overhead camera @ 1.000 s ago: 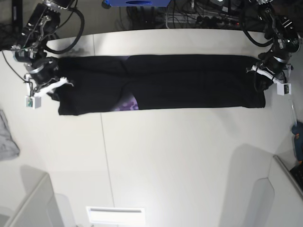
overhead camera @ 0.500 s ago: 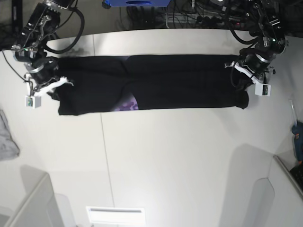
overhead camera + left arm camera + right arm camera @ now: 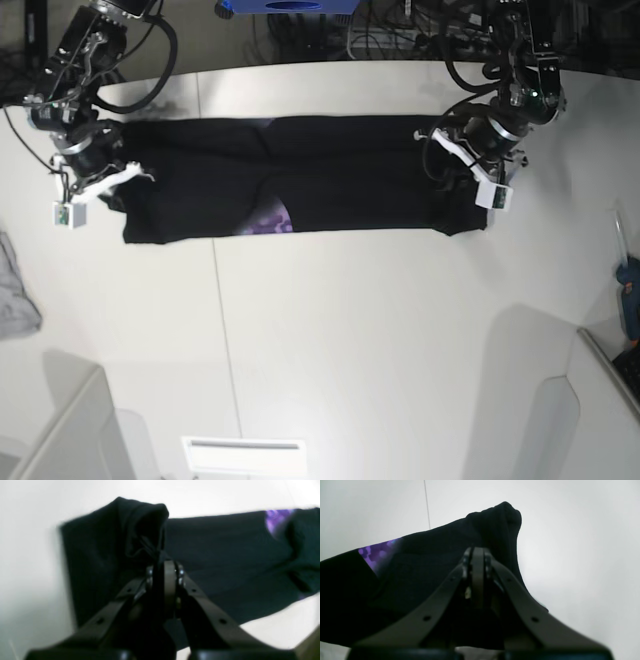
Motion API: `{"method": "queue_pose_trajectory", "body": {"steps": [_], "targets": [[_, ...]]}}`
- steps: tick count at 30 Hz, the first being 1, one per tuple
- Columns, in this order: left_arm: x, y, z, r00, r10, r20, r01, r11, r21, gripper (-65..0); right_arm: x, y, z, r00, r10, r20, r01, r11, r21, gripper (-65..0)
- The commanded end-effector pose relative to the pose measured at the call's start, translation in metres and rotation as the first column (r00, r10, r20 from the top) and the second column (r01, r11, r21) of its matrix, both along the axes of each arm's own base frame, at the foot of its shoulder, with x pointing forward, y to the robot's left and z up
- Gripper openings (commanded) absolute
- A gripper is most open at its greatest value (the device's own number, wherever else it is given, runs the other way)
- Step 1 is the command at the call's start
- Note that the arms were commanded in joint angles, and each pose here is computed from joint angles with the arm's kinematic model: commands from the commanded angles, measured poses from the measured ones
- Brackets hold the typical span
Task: Fold the T-shirt properly
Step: 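Drag the strip end held by the left gripper toward the shirt's middle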
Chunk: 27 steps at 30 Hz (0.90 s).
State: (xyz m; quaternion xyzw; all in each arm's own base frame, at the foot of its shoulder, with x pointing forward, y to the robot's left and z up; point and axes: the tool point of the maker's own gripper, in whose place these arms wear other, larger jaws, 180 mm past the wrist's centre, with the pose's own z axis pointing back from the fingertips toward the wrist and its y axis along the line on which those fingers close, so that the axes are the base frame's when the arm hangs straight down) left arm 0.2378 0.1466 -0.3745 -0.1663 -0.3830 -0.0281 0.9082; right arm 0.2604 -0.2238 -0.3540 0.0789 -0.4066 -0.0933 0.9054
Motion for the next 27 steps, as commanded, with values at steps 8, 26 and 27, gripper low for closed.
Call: {"method": "queue_pose_trajectory", "body": {"steps": [8, 26, 27], "targets": [[0.018, -0.029, 0.015, 0.998, -0.025, 0.059, 0.028, 0.998, -0.057, -65.0, 0.007, -0.004, 0.013, 0.999, 0.0, 0.051, 0.001, 1.0, -0.013, -65.0], [0.022, -0.071, 0.018, 0.993, -0.094, 0.071, 0.101, 0.988, -0.118, -65.0, 0.008, -0.004, 0.014, 0.999, 0.0, 0.054, 0.0, 1.0, -0.014, -65.0], [0.025, -0.076, 0.021, 0.991, -0.11, 0.081, 0.119, 0.986, -0.118, -65.0, 0.008, -0.004, 0.014, 0.999, 0.0, 0.054, 0.0, 1.0, -0.014, -65.0]]}}
